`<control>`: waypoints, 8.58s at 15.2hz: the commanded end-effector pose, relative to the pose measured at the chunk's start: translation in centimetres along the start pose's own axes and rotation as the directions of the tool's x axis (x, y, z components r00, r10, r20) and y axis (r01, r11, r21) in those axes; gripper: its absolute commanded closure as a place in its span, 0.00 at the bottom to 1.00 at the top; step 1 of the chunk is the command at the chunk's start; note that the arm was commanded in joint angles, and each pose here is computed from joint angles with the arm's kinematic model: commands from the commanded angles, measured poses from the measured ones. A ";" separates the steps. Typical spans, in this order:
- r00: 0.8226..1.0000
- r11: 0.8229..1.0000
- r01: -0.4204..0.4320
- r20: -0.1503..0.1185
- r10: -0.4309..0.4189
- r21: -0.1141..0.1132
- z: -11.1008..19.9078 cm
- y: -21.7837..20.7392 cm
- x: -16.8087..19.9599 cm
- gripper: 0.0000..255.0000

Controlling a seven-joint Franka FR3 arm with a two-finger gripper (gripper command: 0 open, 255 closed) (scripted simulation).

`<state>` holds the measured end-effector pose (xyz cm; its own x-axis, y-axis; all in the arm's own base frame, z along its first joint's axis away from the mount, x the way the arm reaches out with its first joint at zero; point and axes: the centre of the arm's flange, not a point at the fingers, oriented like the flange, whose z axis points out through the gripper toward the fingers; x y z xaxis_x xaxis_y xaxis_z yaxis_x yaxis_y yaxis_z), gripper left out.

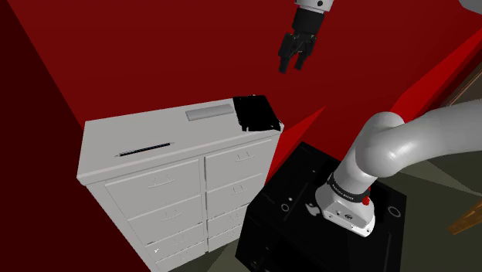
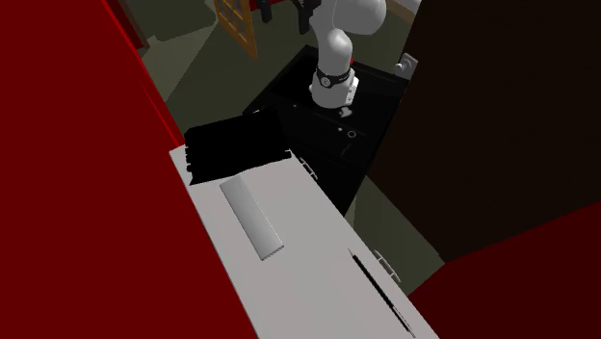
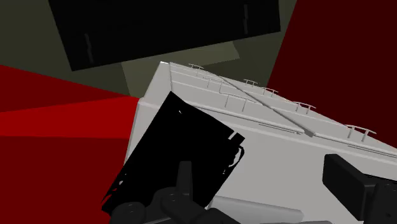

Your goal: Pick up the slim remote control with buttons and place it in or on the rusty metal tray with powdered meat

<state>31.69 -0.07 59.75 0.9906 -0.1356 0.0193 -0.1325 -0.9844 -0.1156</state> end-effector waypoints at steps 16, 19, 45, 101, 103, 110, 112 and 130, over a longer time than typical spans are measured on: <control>0.849 0.848 0.528 0.049 -0.526 -0.046 12.6 -1.5 15.4 0.00; 0.785 0.784 0.619 0.062 -0.616 -0.051 15.2 -2.7 18.2 0.00; 0.482 0.479 0.876 0.109 -0.869 -0.059 28.9 -8.6 26.7 0.00; 0.482 0.479 0.876 0.109 -0.869 -0.059 18.2 6.9 14.7 1.00; 0.482 0.479 0.876 0.109 -0.869 -0.059 19.3 7.1 14.7 1.00; 0.482 0.479 0.876 0.109 -0.869 -0.059 21.6 7.3 14.7 1.00; 0.482 0.479 0.876 0.109 -0.869 -0.059 21.6 7.3 14.7 1.00; 0.482 0.479 0.876 0.109 -0.869 -0.059 16.6 6.7 14.7 0.00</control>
<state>45.94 -6.80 42.72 0.5967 0.8025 0.0013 0.8023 -0.5966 0.0203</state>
